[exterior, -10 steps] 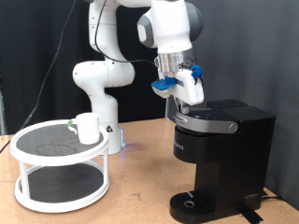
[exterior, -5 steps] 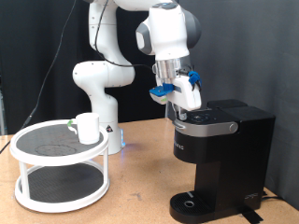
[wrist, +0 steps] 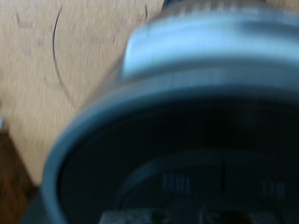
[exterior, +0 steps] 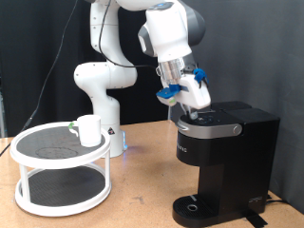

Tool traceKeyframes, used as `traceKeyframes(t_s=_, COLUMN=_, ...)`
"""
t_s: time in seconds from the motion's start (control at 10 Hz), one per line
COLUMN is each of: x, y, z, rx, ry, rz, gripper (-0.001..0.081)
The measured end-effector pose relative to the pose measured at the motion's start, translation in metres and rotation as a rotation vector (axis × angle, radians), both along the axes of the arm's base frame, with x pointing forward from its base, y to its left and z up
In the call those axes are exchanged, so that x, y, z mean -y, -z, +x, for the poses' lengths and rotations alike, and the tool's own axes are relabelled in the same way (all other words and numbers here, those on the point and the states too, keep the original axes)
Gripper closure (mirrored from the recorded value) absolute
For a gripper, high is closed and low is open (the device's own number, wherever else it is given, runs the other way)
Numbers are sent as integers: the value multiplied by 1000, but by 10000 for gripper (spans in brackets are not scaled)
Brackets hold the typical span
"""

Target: Make a cup of coffee with the keurig machine

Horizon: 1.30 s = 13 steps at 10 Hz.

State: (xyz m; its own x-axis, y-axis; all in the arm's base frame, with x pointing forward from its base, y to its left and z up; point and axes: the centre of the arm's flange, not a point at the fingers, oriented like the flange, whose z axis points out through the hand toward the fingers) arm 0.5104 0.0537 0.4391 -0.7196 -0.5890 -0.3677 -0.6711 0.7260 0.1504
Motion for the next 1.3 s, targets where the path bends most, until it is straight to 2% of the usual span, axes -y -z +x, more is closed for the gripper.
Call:
traceKeyframes(t_s=0.2, x=-2, y=-24, z=-2, rx=21, ry=-27, rz=128, gripper=806)
traceKeyframes(t_s=0.4, x=-1, y=-17, z=-3, rx=21, ry=-27, rz=95, gripper=806)
traceKeyframes(t_s=0.6, x=3, y=-10, z=-22, rx=10, ry=4, rz=164, gripper=806)
traceKeyframes(t_s=0.8, x=9, y=-4, z=-44, rx=-12, ry=20, rz=174, gripper=806)
traceKeyframes(t_s=1.0, x=16, y=-1, z=-67, rx=-28, ry=-43, rz=170, gripper=806)
traceKeyframes(t_s=1.2, x=22, y=-2, z=-88, rx=-7, ry=-82, rz=158, gripper=806)
traceKeyframes(t_s=1.3, x=22, y=-2, z=-88, rx=-10, ry=-79, rz=159, gripper=806)
